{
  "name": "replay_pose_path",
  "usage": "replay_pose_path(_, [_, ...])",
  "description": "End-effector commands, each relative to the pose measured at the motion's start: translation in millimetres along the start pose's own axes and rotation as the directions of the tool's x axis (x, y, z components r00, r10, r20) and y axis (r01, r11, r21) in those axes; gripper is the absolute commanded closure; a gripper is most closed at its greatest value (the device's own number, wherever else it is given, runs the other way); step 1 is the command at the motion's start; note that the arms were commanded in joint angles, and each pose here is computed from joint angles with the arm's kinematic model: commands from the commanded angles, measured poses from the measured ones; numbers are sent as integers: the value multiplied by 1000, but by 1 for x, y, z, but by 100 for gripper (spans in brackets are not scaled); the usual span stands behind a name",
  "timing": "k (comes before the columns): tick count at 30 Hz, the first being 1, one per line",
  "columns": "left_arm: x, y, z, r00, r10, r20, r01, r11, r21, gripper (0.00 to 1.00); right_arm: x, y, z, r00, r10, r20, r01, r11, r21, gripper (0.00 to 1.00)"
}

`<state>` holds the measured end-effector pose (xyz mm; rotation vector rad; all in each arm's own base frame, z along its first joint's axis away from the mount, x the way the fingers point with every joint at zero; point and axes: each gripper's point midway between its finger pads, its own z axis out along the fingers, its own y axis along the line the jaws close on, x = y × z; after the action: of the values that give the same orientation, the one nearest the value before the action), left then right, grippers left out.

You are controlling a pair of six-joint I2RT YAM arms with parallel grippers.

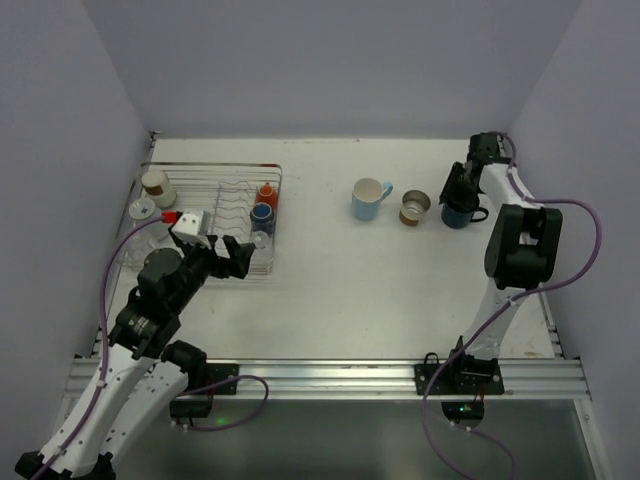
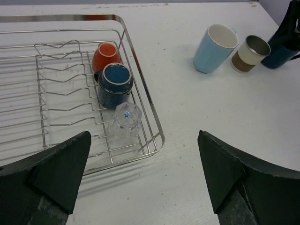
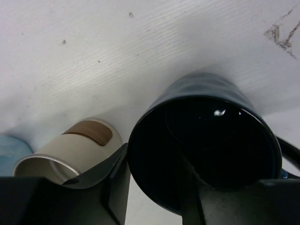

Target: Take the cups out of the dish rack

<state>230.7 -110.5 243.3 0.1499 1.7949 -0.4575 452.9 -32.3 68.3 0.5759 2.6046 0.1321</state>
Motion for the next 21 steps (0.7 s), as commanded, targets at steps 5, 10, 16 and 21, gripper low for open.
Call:
replay_pose_path(5, [-2, 25, 2, 1000, 17, 4, -16, 990, -142, 0, -29, 24, -49, 993, -6, 117, 17, 996, -91, 48])
replay_pose_path(10, [-5, 43, 1, 1000, 0, 7, 2, 967, -253, 0, -45, 42, -106, 965, 37, 259, 15, 981, -195, 33])
replay_pose_path(16, [-13, 49, 14, 998, -62, -19, 52, 943, -328, 0, -21, 91, -203, 863, 99, 496, 143, 893, -427, 12])
replay_pose_path(21, [-53, 89, 10, 995, -52, 82, 90, 819, -567, 0, 67, 148, -232, 787, 30, 616, 329, 824, -461, 11])
